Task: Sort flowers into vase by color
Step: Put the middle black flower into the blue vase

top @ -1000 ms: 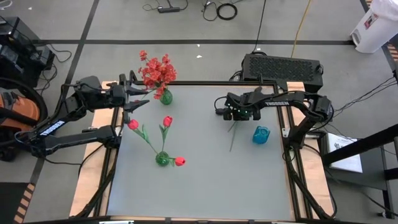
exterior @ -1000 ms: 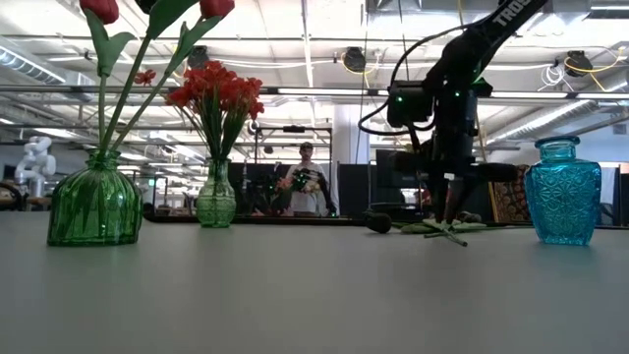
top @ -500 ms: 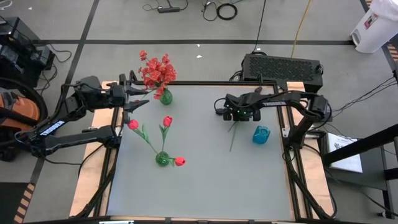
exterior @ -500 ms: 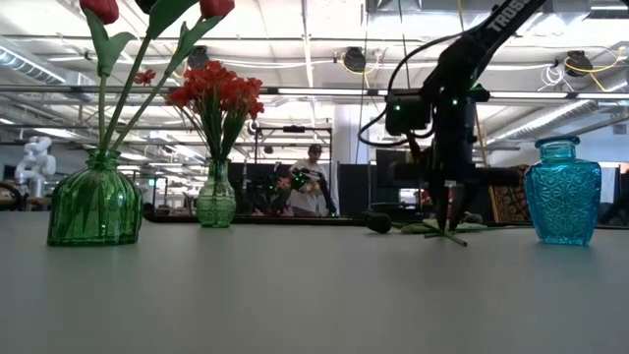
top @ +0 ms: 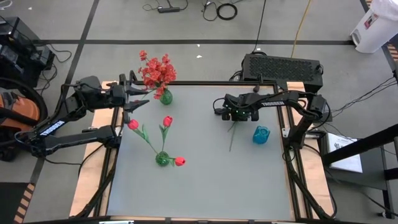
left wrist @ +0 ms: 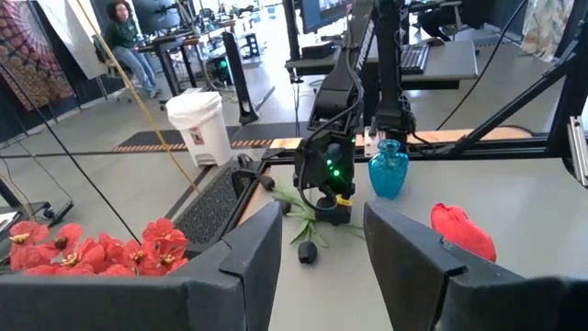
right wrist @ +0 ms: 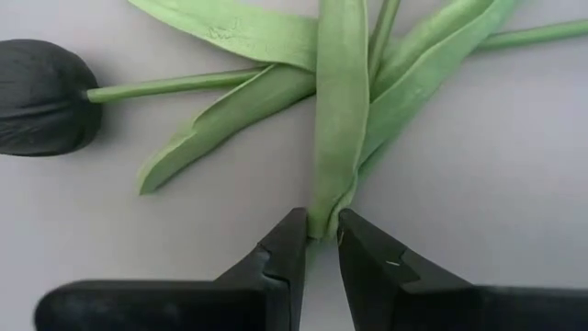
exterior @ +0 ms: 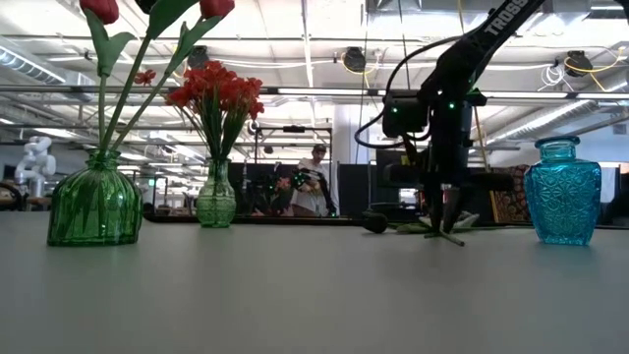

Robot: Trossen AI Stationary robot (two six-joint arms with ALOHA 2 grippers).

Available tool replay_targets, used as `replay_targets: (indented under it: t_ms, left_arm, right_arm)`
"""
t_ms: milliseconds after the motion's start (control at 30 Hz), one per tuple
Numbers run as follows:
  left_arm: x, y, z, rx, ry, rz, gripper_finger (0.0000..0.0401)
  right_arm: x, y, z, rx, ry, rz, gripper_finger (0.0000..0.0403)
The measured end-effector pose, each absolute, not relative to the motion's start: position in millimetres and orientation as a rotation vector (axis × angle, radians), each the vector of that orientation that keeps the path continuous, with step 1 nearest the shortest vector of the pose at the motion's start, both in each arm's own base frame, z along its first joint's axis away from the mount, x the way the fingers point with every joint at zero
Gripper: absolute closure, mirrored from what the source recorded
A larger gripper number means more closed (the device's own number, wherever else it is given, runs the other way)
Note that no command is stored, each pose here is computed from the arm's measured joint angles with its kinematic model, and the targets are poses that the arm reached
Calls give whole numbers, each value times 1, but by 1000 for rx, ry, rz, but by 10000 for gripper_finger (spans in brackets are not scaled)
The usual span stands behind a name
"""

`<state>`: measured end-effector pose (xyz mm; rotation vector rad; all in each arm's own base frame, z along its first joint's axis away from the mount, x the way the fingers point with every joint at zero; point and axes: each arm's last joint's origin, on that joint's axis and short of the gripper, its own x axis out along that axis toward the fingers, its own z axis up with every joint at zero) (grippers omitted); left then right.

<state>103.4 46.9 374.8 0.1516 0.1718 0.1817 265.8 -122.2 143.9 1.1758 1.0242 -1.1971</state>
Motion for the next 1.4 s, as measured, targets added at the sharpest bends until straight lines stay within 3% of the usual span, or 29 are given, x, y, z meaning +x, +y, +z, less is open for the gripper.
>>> replay_targets:
  t_ms: [167,433,800,1200,1400]
  left_arm:
    - [103,47,375,151,172,182,237]
    - [103,47,375,152,172,182,237]
    - [103,47,375,152,172,182,237]
    - [103,47,375,152,172,182,237]
    - [103,47,375,152,172,182,237]
  right_arm:
    - [266,-122,144,1163,1030,-1189,348]
    - [266,-122,144,1145,1040,-1176,397]
    - [265,-121,148,1153,1051,-1137,401]
    - [254,-115,198,1150,868,-1044,402]
    - [247,-100,228,963,798,-953,403]
